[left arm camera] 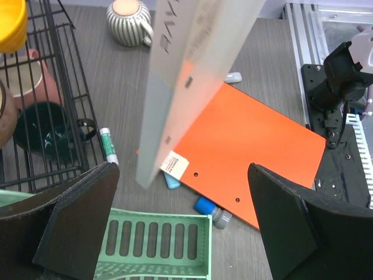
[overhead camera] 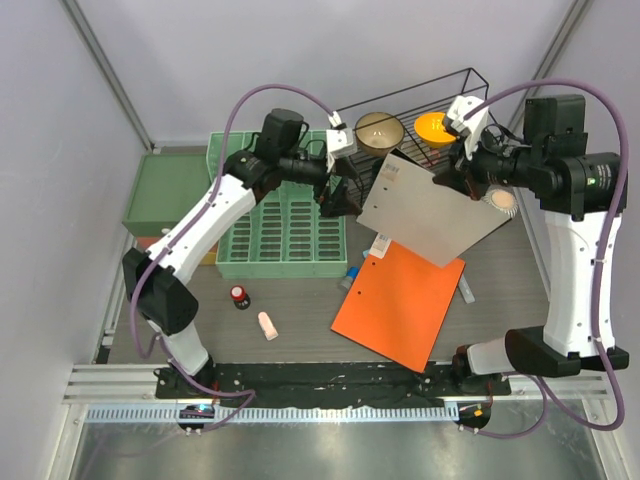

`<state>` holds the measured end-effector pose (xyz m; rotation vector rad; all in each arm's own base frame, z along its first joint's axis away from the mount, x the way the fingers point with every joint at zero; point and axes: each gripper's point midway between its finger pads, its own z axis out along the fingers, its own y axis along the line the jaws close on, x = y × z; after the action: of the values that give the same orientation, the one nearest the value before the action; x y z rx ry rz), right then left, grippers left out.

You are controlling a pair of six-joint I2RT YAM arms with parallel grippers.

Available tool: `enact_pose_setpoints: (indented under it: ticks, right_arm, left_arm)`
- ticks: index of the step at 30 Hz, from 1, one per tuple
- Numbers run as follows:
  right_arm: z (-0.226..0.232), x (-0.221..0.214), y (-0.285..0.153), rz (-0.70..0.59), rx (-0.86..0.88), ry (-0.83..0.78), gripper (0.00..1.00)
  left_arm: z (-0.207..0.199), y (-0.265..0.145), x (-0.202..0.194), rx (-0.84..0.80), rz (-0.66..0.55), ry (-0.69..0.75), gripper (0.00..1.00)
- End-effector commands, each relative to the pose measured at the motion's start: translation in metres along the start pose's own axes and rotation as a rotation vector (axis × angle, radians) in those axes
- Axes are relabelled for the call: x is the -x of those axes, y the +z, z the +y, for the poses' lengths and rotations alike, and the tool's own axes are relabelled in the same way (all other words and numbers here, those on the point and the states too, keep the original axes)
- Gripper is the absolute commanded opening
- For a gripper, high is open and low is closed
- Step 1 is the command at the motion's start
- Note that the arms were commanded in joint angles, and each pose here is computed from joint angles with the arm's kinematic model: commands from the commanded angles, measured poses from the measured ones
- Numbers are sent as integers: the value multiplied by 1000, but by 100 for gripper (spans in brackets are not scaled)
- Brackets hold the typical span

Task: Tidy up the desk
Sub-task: Pick up the folder from the folder.

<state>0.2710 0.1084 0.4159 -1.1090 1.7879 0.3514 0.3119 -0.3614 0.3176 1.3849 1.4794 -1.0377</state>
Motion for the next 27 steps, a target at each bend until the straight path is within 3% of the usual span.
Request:
enact_pose_setpoints:
  ticks: [1,13,16,22,27]
  right_arm:
    - [43,13,-22,-35,83,37,1]
    - [74,30,-28,-101,177,33,1]
    - [76,30,-27,-101,185,35,1]
    - [78,31,-28,-105,193,35,1]
    - [81,30,-27,-106,208,42,1]
  left_arm:
    - [-6,3,24,-63,-83,130,100]
    - [-22,12,22,-200,-120,93,100]
    - [-28,13,27,-225,-131,75,91]
    - [-50,10,23,-293,-138,50,64]
    - [-68,9,22,-334,-138,36,53]
